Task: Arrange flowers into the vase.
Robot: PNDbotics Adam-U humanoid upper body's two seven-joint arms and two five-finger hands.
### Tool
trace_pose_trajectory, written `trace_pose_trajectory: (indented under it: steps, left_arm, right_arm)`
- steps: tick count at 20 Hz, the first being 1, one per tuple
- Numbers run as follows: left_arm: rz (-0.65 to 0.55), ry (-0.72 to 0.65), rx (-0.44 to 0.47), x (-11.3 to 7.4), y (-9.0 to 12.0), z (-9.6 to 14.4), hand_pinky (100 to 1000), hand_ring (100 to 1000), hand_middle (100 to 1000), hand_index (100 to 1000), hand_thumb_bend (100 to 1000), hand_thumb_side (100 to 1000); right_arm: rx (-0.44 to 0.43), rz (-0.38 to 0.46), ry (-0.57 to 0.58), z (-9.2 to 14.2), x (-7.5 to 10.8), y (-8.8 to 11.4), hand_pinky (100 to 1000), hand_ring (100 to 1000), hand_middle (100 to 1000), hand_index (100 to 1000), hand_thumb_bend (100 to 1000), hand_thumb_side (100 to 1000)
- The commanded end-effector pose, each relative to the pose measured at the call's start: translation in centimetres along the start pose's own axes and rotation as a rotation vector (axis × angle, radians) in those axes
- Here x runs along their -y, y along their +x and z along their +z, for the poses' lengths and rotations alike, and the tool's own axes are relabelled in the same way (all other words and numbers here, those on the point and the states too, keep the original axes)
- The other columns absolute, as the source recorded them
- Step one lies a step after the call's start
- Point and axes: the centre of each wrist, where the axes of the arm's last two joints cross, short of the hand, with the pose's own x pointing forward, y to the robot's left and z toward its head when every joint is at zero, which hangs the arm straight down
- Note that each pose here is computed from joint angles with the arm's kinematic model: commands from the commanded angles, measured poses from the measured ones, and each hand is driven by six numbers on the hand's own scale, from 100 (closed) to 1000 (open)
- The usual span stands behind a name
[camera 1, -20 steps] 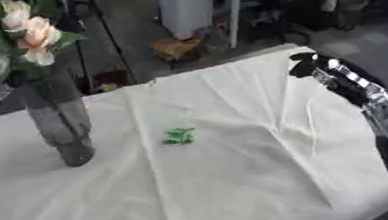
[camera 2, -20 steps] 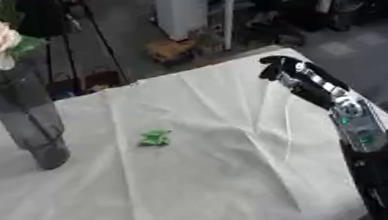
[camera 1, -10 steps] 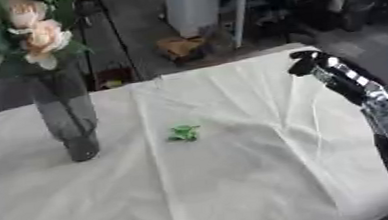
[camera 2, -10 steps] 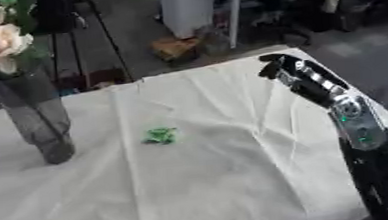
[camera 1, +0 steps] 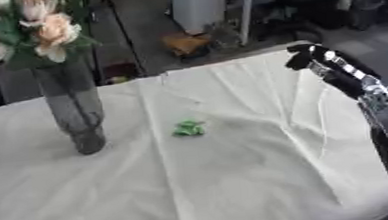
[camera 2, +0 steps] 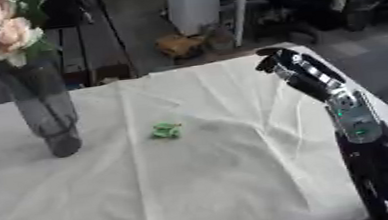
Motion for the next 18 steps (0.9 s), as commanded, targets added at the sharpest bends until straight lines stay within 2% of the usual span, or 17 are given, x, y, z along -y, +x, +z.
trace_pose_trajectory:
  steps: [1, 4, 8, 9, 10, 14, 17, 18]
  left_arm:
    - [0.035, 0.007, 0.07, -0.6, 1.9, 0.0, 804, 866, 794, 770, 777, 505]
    - [0.071, 0.008, 0.08, -0.3, 2.3, 0.6, 810, 869, 796, 773, 712, 472]
    - [0.083, 0.009, 0.092, -0.2, 2.6, 1.1, 804, 863, 794, 773, 711, 479]
    - [0.081, 0.007, 0.095, -0.1, 2.6, 1.3, 804, 862, 794, 774, 712, 487]
    - [0.08, 0.008, 0.098, -0.1, 2.7, 1.4, 799, 858, 790, 773, 632, 546]
    - [0.079, 0.036, 0.088, 0.0, 2.6, 1.7, 789, 851, 782, 768, 576, 594]
    - [0.076, 0.048, 0.08, 0.1, 2.5, 2.0, 789, 850, 782, 768, 570, 600]
    - [0.077, 0.053, 0.077, 0.1, 2.4, 2.1, 784, 846, 778, 765, 540, 626]
  right_arm:
    - [0.018, 0.024, -0.019, -0.2, 1.2, 0.6, 827, 785, 670, 908, 100, 841]
    - [0.02, 0.023, -0.021, -0.3, 1.2, 0.7, 827, 786, 675, 909, 100, 840]
    - [0.025, 0.022, -0.021, -0.5, 1.0, 0.8, 827, 787, 680, 909, 100, 839]
    - [0.026, 0.021, -0.021, -0.5, 1.0, 0.8, 826, 786, 680, 909, 100, 839]
    - [0.027, 0.02, -0.023, -0.5, 1.0, 0.8, 826, 785, 682, 909, 100, 839]
    - [0.034, 0.021, -0.029, -0.6, 1.0, 1.0, 825, 787, 687, 908, 100, 836]
    - [0.039, 0.022, -0.032, -0.8, 1.0, 1.2, 825, 787, 687, 908, 100, 836]
    - [0.041, 0.023, -0.034, -0.8, 1.0, 1.2, 818, 788, 689, 907, 100, 834]
